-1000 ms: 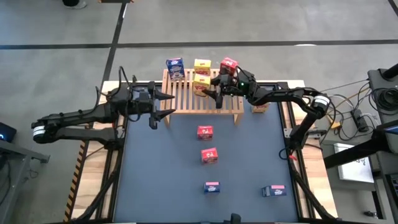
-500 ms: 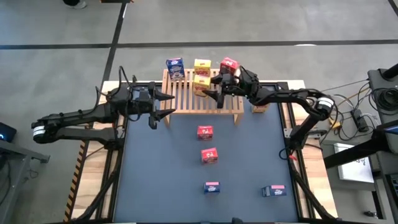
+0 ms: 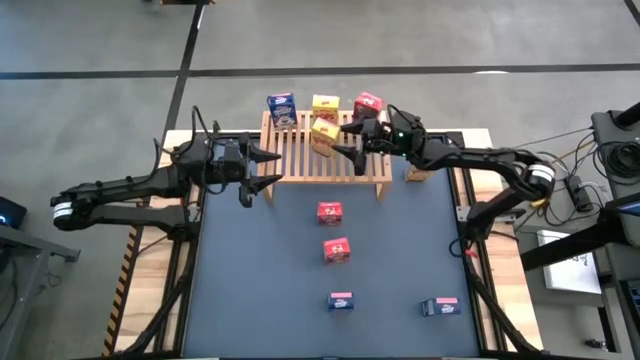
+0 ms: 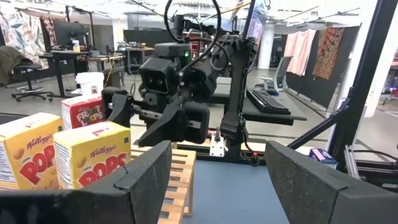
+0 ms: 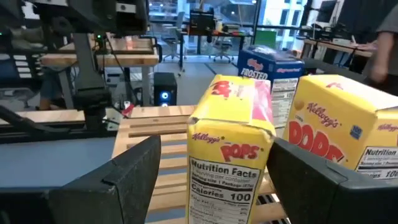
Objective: Stack cereal on shelf
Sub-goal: Put the left yellow cereal box on the shelf aligned with the other yellow cereal box
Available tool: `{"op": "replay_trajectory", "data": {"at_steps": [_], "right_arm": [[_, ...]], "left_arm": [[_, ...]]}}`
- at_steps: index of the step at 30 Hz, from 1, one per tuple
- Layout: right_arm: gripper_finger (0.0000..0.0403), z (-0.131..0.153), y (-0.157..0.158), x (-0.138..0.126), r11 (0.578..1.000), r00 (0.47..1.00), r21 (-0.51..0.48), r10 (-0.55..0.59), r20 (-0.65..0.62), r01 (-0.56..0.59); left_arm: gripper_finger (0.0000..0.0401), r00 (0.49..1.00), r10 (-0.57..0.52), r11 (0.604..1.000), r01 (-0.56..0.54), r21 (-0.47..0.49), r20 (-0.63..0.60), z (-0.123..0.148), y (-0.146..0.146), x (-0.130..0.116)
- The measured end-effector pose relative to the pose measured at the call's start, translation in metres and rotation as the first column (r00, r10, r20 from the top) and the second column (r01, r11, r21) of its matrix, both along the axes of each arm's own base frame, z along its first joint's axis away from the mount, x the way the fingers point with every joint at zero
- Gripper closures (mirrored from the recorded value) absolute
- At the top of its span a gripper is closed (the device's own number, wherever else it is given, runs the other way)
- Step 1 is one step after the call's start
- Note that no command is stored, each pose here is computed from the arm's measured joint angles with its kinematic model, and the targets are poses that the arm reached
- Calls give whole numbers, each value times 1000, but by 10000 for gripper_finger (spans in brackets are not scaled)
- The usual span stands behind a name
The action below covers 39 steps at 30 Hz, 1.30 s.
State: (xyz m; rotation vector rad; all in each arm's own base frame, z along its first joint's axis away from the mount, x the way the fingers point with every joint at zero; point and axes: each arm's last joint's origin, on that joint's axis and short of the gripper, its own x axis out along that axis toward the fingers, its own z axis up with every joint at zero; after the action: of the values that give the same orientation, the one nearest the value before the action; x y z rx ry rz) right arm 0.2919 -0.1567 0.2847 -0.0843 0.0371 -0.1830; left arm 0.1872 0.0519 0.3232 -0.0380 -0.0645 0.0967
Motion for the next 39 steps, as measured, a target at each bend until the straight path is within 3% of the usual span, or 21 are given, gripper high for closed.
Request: {"op": "replay_trajectory", "data": {"at_steps": [6, 11, 23, 29, 34, 39], "right_arm": [[131, 12, 6, -8, 1000, 1000, -11, 5, 3, -5], [130, 25, 14, -18, 999, 1000, -30, 12, 3, -12], [131, 56, 31, -47, 997, 999, -80, -15, 44, 18], [131, 54, 29, -46, 998, 998, -45, -43, 35, 45], [132, 36, 25, -37, 997, 997, 41, -67, -48, 69], [137, 14, 34, -29, 984, 982, 22, -174, -75, 177]], "left_arm": [[159, 1000, -11, 1000, 11, -7, 2, 0, -1, 1], [159, 992, -106, 994, 105, 26, 66, 7, -5, -1], [159, 993, -103, 994, 101, 35, 58, 5, -3, 3], [159, 993, -103, 994, 100, 42, 59, 3, -2, 7], [159, 994, -102, 994, 100, 36, 42, 0, -1, 11], [159, 995, -102, 994, 101, 29, 25, -3, 0, 15]]}}
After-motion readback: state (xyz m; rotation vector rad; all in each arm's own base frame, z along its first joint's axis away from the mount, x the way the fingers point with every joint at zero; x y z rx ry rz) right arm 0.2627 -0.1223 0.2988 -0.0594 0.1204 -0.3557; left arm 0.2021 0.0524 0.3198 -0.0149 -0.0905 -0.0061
